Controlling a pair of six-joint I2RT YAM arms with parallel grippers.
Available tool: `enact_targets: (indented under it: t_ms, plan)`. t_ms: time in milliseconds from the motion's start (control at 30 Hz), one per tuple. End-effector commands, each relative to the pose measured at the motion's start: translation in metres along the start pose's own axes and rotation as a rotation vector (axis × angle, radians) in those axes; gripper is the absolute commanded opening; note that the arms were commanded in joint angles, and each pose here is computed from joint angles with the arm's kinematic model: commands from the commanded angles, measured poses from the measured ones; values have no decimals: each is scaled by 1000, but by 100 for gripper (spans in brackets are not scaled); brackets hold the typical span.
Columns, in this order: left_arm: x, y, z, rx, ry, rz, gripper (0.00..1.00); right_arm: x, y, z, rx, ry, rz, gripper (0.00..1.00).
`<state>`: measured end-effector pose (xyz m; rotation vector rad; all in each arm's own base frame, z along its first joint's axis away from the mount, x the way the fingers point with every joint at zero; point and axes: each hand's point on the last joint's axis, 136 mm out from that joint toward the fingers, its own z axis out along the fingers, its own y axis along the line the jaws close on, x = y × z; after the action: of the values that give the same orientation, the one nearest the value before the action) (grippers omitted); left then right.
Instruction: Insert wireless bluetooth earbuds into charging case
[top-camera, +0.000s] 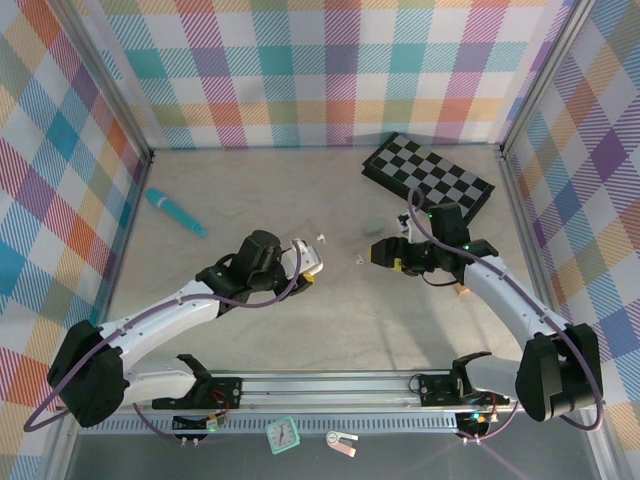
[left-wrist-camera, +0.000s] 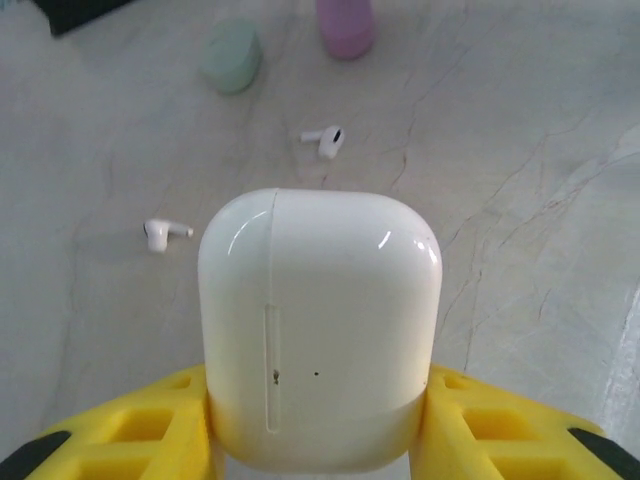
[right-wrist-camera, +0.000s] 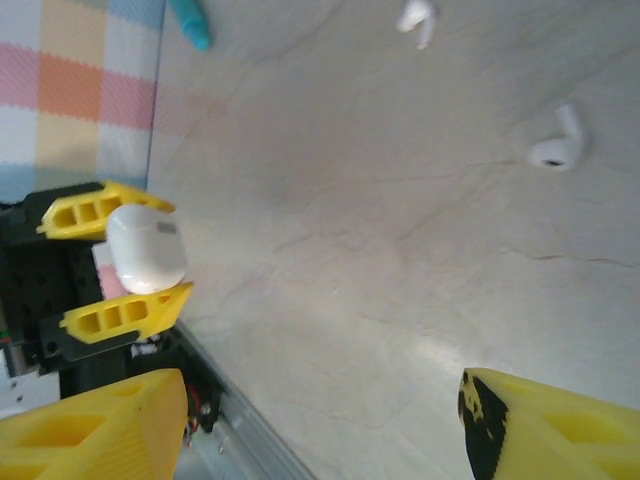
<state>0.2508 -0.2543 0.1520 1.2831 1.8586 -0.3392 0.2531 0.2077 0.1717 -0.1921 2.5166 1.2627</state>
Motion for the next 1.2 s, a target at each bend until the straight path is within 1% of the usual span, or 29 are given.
enact_targets:
  t_ms: [0,167,333,500,733,900,1000,1067,1100,1167]
  plan:
    - [-23,-12,-6,20,-105,120,42,0,35,7,-78,52,-86,72]
    - [-26,-19,-7,29,-115,179,42,3,57,27,-92,113,-132,71]
    - [-31,-21,-10,19,-137,198,42,6,71,48,-111,168,-150,69]
    - [-29,-22,-11,15,-133,202,42,14,76,63,-119,220,-148,62]
    - [-27,-24,-12,19,-131,204,43,23,84,78,-134,278,-131,48]
    - [-28,-23,-14,12,-132,210,43,20,83,83,-119,275,-116,30]
    - [-29,-20,-14,-5,-134,209,43,19,85,81,-121,268,-116,23]
    - [-30,-18,-15,-17,-138,199,45,19,87,79,-130,259,-129,20]
    - [-32,-16,-16,-26,-144,192,48,18,89,77,-136,251,-149,20]
    - [-35,-14,-18,-39,-166,167,65,17,90,73,-135,225,-208,18]
